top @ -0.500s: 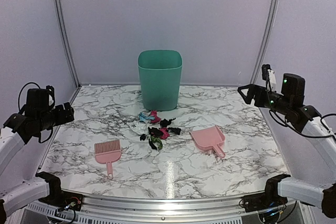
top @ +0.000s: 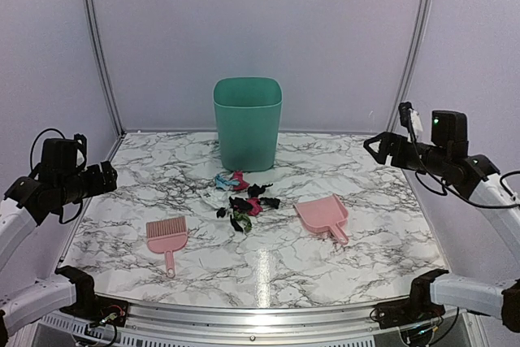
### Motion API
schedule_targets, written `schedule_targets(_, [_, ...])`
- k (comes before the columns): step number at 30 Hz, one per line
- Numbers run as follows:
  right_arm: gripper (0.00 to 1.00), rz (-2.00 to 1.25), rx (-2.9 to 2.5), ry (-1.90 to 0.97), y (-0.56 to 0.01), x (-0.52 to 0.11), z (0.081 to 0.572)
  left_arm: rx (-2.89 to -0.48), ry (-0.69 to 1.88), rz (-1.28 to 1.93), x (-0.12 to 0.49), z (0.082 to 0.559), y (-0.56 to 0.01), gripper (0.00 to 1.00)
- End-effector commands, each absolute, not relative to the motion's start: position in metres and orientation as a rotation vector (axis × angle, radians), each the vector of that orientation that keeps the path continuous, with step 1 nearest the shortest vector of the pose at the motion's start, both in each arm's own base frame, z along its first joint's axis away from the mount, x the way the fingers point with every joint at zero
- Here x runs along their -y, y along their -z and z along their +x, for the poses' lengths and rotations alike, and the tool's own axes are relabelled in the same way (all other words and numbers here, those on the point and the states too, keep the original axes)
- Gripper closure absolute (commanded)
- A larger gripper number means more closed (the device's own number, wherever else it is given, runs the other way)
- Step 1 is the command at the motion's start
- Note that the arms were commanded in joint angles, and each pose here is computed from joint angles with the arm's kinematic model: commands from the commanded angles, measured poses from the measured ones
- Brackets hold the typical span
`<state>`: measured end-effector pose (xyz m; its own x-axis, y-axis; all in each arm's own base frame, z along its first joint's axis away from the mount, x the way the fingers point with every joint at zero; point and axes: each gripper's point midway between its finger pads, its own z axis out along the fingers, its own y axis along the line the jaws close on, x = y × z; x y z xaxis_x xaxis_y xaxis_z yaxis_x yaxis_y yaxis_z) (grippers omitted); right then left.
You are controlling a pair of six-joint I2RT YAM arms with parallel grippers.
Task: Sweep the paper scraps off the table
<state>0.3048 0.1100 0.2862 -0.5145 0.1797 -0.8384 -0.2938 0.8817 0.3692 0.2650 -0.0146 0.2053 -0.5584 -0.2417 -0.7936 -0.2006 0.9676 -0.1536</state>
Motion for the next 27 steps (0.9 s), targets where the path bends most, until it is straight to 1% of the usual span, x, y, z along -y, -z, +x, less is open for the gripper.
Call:
schedule_targets(1, [0.04,-0.071,-2.19,-0.494,-0.259,-0.115,0.292,-2.171,0.068,-0.303,0.017,0.266,-0.216,0.01])
schedule_targets(7, [0.06,-0.103,-2.383,-0.386,-0.207,-0.128,0.277,-2.184,0.062,-0.302,0.017,0.268,-0.213,0.01])
schedule_targets(15, [0.07,-0.245,-2.618,-0.348,-0.124,-0.161,0.251,-2.2,0.065,-0.291,0.02,0.269,-0.21,0.01])
schedule_targets(22, [0.13,-0.299,-2.683,-0.345,-0.084,-0.175,0.242,-2.227,0.076,-0.255,0.029,0.271,-0.205,0.02])
schedule_targets(27, [0.17,-0.329,-2.694,-0.362,-0.071,-0.179,0.239,-2.244,0.08,-0.232,0.034,0.272,-0.202,0.03])
